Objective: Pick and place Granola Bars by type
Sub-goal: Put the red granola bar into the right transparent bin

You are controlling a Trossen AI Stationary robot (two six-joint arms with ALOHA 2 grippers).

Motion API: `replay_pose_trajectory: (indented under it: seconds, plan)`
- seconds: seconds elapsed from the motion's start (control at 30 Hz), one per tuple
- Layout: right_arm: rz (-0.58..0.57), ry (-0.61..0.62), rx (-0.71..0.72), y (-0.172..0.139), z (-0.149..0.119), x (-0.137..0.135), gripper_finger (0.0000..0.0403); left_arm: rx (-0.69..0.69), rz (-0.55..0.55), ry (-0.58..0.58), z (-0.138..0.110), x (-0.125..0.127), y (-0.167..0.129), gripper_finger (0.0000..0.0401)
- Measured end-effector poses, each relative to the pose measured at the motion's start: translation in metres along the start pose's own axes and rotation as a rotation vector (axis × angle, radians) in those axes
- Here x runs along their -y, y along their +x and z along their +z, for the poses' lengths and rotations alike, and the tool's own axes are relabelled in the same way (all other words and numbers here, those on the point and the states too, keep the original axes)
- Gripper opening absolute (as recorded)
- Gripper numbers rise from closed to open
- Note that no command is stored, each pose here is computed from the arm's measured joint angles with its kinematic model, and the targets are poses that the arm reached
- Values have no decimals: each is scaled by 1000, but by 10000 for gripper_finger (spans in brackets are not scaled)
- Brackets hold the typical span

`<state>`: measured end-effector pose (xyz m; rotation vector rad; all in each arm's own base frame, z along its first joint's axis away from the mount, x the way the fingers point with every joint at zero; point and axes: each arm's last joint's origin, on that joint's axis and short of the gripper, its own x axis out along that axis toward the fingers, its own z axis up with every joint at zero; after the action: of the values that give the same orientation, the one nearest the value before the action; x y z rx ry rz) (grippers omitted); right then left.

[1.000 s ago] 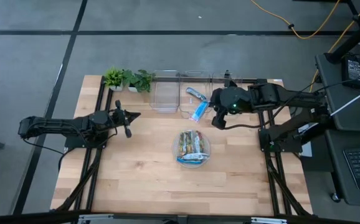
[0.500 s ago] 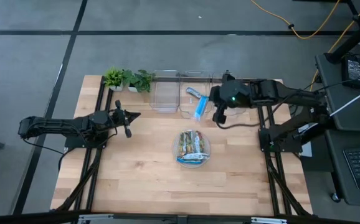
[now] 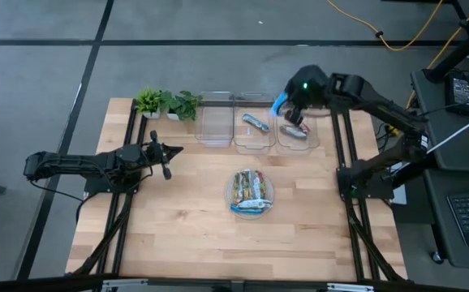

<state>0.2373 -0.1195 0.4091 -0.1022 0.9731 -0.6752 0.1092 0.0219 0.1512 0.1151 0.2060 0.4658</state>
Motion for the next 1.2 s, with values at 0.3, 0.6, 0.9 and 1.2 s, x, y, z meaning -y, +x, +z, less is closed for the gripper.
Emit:
replay_pose_trajectory:
  seconds: [0.3, 0.6, 0.9, 1.2]
  plan:
    - [-35, 116, -65, 15, -13, 45, 2, 0, 0, 0, 0, 0, 0, 4]
    - [-53, 174, -225, 40, -39, 59, 3, 0, 0, 0, 0, 0, 0, 4]
    - [4, 209, -355, 99, -83, 50, 4, 0, 0, 0, 0, 0, 0, 4]
    - [77, 225, -371, 134, -113, 35, 4, 0, 0, 0, 0, 0, 0, 4]
